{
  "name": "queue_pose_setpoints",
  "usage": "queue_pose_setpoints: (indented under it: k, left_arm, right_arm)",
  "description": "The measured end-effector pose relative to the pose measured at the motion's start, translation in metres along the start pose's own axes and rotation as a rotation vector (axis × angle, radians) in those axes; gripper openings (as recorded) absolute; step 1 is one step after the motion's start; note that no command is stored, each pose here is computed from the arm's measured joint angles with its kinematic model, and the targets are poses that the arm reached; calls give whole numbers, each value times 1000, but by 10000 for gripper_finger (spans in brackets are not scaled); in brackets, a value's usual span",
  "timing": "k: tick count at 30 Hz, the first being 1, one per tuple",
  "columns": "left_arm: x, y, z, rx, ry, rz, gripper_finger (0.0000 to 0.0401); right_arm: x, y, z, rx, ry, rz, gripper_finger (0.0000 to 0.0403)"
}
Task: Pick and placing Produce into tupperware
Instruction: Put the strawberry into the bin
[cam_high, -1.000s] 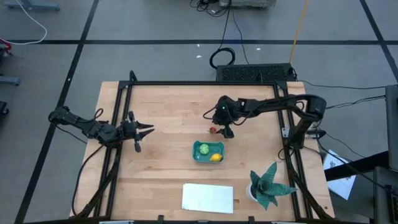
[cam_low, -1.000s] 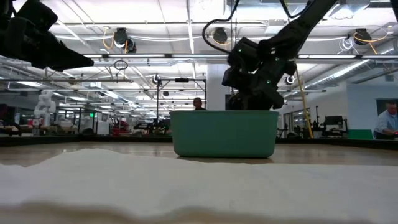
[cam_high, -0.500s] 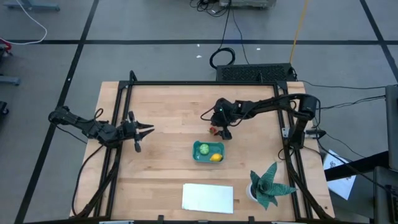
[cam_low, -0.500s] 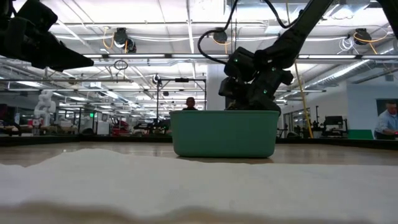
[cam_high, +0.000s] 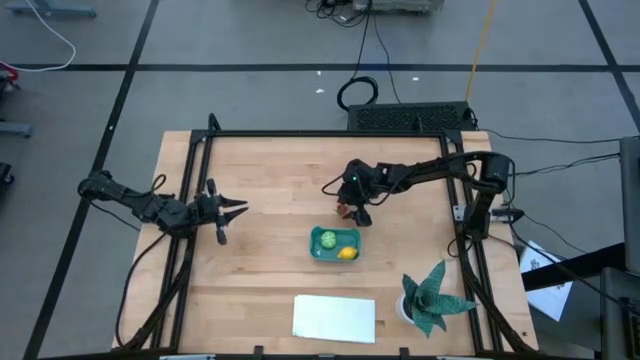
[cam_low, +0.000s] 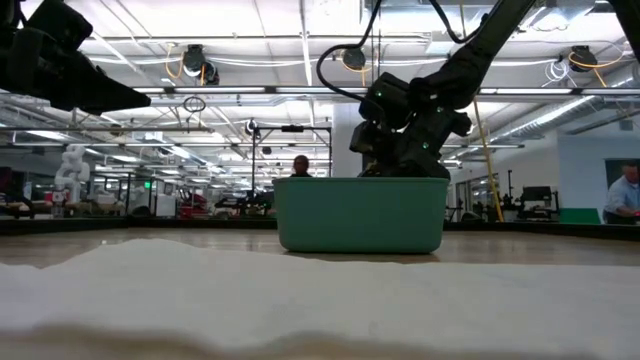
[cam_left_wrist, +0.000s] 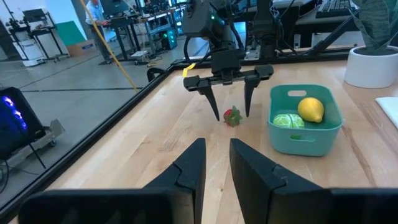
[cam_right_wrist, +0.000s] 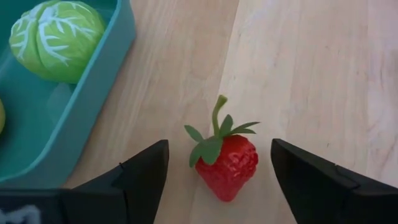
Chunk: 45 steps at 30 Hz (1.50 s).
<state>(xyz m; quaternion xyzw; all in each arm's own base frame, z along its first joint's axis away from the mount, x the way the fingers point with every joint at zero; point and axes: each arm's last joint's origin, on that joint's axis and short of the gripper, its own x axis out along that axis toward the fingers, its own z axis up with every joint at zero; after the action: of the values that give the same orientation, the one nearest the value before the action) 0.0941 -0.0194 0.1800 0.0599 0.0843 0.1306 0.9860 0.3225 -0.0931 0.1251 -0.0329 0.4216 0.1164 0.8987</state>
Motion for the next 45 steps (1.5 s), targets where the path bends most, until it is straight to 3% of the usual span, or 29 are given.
queue_pose_setpoints:
  k: [23,37,45]
  left_arm:
    - [0,0,0,-1,0,0,79]
    - [0,0,0,-5,-2,0,79]
    - [0,0,0,-7,-4,1,79]
  right_arm:
    - [0,0,0,15,-1,1,142]
    - [-2,1,1,15,1,-2,138]
    - [-15,-2,19,21,17,4,140]
